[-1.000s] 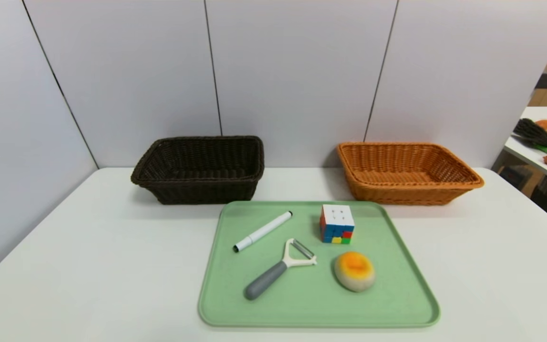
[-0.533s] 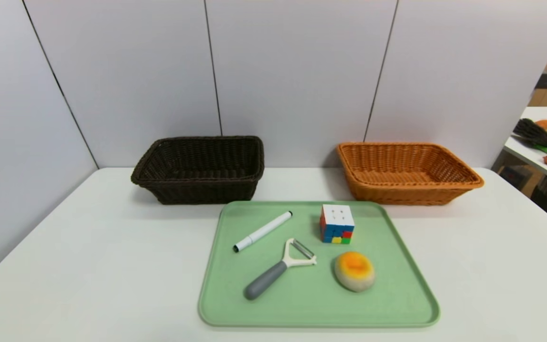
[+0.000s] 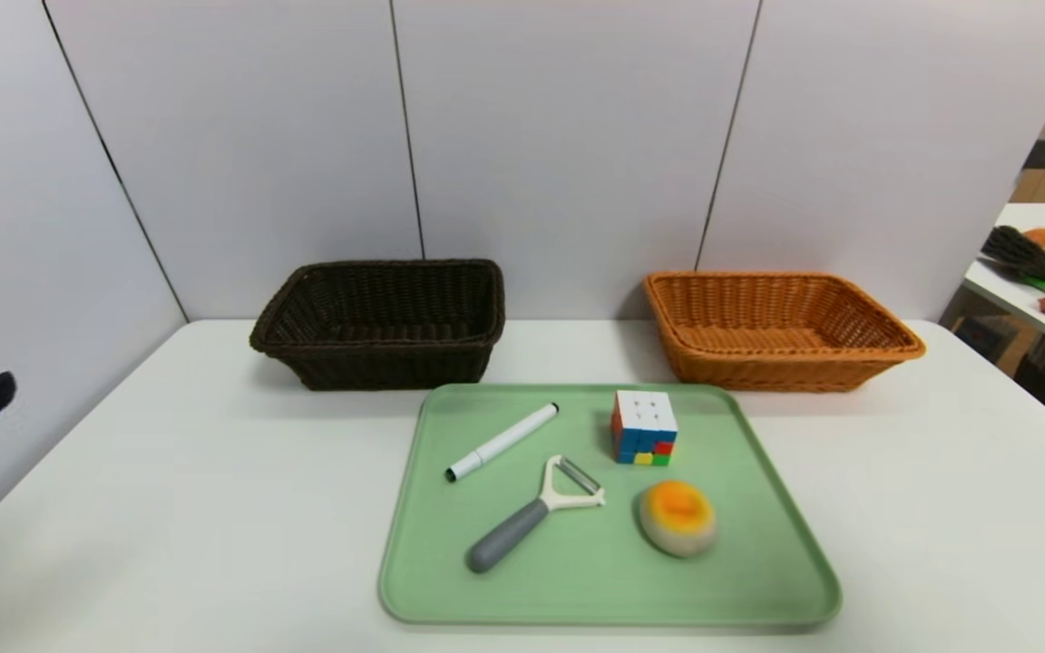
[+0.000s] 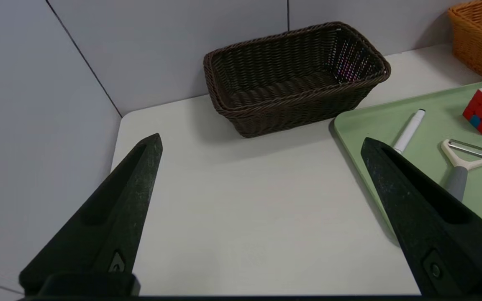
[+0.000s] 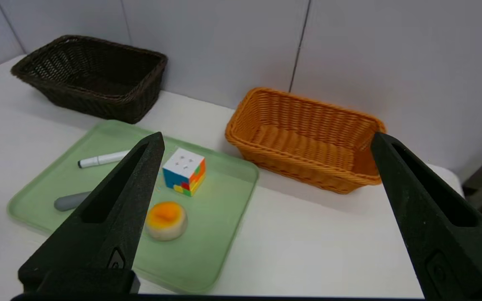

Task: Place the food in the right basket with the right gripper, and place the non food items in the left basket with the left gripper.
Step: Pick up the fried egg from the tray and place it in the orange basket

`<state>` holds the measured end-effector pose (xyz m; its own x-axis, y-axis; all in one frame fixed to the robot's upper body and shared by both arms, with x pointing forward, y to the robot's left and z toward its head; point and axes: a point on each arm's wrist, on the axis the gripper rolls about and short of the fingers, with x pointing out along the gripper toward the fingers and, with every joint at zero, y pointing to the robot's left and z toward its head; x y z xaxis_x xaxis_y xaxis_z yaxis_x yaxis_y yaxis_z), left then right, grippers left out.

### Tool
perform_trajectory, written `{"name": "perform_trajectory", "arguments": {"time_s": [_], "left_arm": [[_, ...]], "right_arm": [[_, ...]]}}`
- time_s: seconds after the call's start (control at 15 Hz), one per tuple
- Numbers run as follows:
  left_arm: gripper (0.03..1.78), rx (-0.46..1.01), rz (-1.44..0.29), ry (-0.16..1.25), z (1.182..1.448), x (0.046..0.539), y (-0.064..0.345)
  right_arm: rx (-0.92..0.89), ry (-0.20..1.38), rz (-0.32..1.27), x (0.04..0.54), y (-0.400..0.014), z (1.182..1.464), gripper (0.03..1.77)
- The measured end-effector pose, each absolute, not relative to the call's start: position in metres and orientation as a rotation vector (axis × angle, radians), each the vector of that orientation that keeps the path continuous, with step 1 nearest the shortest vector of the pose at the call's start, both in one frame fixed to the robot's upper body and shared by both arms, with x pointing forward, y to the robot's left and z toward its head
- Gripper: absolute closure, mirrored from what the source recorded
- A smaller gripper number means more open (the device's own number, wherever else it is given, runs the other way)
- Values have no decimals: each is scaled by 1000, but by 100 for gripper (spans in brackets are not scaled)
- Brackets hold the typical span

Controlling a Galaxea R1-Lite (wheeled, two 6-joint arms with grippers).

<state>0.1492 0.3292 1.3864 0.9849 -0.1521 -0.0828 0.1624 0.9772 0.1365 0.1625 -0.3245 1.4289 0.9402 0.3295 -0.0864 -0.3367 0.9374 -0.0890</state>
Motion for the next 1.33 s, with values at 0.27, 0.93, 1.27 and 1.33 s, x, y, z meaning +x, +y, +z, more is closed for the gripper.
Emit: {"name": "perform_trajectory", "arguments": {"time_s": [0.27,0.93,1.27,1.33], "left_arm": [[12,143,-151,225,1382,201,326],[12,198,-274,497,1355,249,287],[12,151,-276,517,1353,254,284],[12,152,-282,517,1353,254,283]], "right_arm": [[-107,299,444,217,-303,1402,10],[-167,761,474,253,-229,1364,10],[-143,953,412,272,-199,1359,10],[-143,986,399,276,-196,1357,10]]}}
